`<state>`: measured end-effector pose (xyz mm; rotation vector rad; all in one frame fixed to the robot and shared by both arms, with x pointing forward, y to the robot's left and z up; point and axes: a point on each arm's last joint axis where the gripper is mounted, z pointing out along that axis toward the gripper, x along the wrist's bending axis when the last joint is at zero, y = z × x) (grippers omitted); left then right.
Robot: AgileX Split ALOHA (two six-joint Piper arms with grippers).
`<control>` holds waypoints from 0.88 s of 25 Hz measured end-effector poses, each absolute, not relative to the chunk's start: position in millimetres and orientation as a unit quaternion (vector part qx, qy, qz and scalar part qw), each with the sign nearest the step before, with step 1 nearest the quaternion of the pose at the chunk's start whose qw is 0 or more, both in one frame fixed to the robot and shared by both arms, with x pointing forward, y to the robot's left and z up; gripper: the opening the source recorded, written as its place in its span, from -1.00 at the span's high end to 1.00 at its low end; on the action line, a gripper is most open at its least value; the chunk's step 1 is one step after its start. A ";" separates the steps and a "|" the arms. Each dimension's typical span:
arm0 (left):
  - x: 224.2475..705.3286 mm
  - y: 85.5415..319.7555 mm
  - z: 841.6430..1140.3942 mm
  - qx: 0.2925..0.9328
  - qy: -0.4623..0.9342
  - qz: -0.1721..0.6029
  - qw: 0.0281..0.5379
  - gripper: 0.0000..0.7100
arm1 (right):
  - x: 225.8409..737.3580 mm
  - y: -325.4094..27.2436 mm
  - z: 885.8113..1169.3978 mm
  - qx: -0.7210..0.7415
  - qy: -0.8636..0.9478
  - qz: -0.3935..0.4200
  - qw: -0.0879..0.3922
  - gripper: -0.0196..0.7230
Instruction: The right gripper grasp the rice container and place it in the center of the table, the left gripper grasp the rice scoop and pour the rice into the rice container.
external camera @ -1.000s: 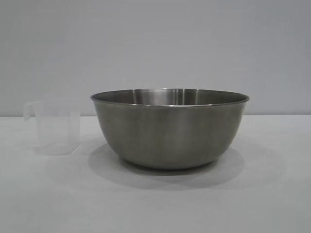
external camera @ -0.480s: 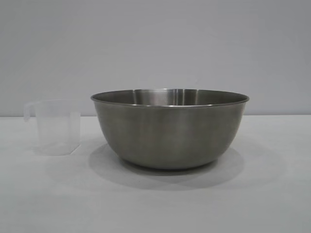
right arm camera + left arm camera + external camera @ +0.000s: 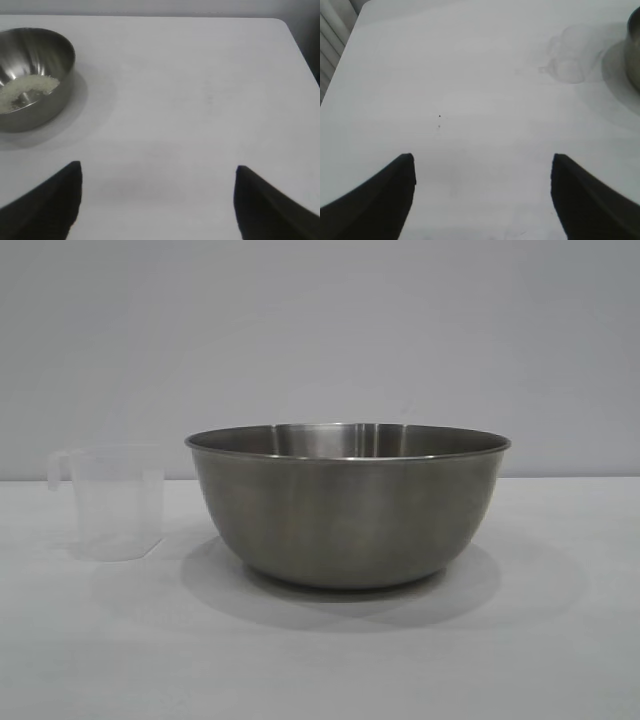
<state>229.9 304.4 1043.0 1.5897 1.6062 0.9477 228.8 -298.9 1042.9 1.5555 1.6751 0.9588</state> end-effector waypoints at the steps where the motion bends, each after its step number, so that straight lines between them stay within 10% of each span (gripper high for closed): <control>1: 229.9 304.5 1043.0 0.612 0.615 0.363 0.340 -0.37 | 228.8 -298.9 1042.9 0.595 0.637 0.365 0.326 -0.49; 22: 229.9 304.5 1043.0 0.613 0.614 0.362 0.340 -0.37 | 228.8 -298.8 1042.9 0.597 0.636 0.364 0.327 -0.49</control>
